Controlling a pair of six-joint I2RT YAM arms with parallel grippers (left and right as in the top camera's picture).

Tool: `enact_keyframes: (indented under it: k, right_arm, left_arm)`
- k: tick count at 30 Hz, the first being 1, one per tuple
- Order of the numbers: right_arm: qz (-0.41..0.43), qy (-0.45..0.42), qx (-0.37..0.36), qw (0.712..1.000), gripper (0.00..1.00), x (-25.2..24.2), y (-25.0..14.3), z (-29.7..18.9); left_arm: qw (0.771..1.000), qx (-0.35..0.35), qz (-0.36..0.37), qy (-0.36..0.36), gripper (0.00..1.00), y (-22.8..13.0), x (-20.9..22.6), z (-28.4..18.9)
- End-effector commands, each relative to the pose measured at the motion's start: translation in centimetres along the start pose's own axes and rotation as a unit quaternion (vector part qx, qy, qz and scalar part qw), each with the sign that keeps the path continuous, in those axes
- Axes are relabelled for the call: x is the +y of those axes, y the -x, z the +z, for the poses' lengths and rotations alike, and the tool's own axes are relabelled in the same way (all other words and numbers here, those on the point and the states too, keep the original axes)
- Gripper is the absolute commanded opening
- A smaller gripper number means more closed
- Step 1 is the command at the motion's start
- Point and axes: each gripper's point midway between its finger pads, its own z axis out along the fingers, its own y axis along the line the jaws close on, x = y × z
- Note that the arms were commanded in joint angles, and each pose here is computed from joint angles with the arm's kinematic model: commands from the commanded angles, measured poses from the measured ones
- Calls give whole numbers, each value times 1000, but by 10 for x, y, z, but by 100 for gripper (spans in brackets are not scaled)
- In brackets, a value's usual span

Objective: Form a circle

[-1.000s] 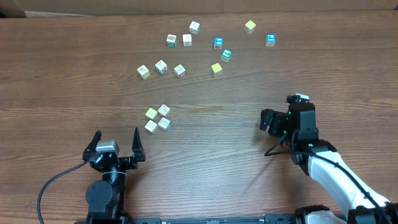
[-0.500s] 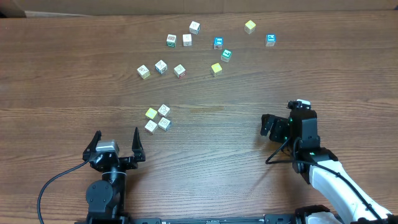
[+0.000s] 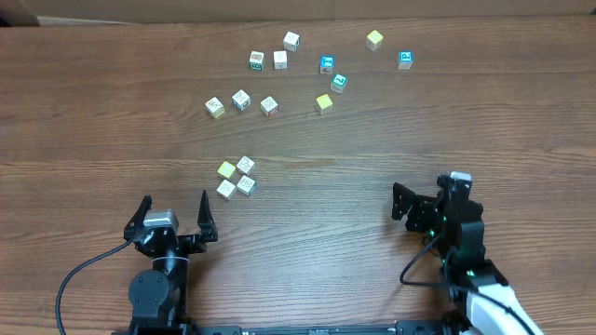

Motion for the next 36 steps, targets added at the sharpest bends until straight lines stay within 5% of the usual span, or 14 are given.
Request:
enact_keyframes:
  k: [1,19,24,36]
  right_arm:
    - [-1,11,-25,1000,100,0,1,-9]
    - [-30,33,-84,995,100,1,0,-43]
    - [-117,74,-145,980,100,21,22,-59]
    - [-122,106,-254,954,100,38,60,-94]
  left_arm:
    - [1000,-4,15,-6,100,1,-2,0]
    - [1000,-4,15,-6,100,1,-2,0]
    - [1000,-4,15,-6,100,1,-2,0]
    - [1000,-4,15,-6,100,1,-2,0]
